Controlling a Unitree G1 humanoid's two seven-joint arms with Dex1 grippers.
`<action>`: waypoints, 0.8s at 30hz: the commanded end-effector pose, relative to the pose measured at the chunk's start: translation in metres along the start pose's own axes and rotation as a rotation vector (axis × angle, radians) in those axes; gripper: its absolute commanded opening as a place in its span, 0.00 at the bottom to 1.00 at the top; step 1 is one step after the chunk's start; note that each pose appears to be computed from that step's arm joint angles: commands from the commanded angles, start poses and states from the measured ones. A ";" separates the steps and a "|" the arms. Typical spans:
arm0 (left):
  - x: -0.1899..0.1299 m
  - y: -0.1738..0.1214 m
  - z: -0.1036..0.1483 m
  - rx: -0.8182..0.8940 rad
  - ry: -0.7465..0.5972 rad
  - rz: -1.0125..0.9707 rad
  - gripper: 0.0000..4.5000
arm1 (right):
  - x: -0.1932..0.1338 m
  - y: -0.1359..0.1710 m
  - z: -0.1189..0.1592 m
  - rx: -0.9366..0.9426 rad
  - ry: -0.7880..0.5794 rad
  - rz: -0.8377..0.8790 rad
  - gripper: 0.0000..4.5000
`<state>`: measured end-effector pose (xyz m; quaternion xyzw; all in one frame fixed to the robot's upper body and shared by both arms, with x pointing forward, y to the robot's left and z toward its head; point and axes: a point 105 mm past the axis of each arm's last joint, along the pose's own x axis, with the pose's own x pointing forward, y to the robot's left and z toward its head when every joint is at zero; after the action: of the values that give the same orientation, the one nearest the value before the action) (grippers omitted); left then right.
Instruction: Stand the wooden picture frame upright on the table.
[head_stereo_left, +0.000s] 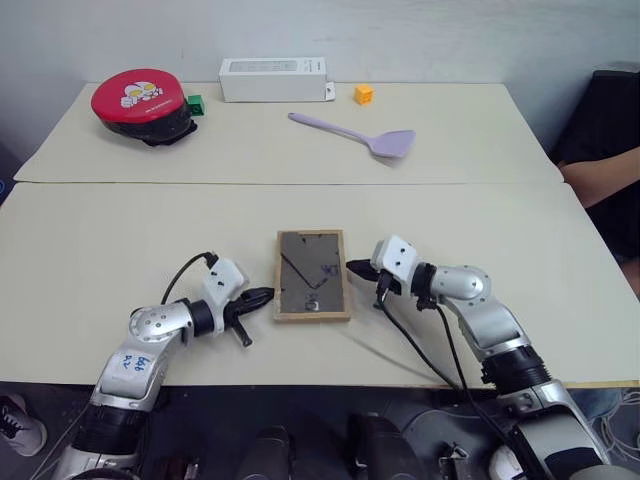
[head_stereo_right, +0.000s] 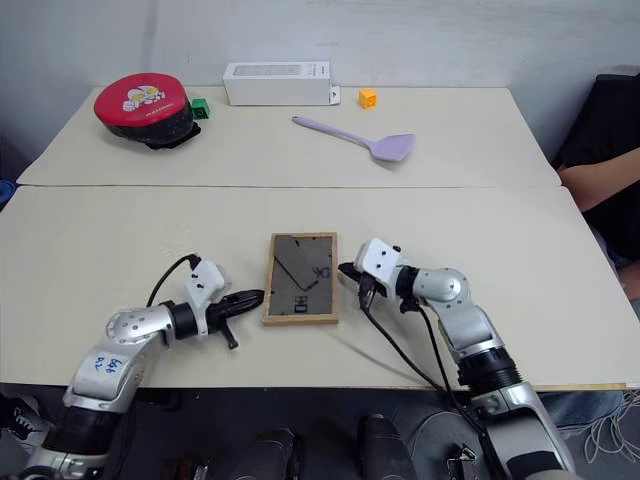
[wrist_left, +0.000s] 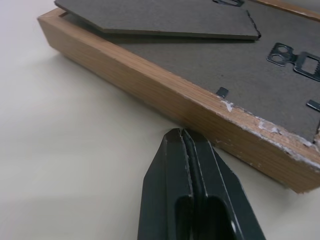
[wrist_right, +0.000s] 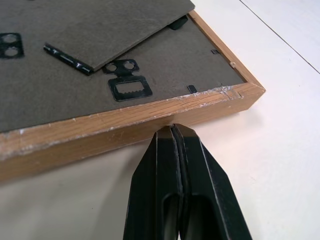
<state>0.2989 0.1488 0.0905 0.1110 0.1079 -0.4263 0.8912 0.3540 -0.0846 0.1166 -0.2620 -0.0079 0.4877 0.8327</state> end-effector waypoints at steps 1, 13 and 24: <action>-0.003 -0.004 0.007 -0.015 -0.034 0.002 0.01 | 0.001 -0.003 0.008 -0.042 -0.026 0.011 0.00; -0.059 0.000 0.011 -0.908 0.200 -0.194 0.50 | -0.034 0.006 0.001 -0.100 0.025 0.108 0.00; -0.006 -0.014 0.012 -1.096 0.299 -0.317 0.83 | -0.020 0.020 0.003 -0.122 0.038 0.130 0.00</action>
<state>0.2903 0.1491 0.1129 -0.3203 0.4244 -0.4183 0.7365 0.3281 -0.0987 0.1054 -0.3155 0.0162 0.5325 0.7853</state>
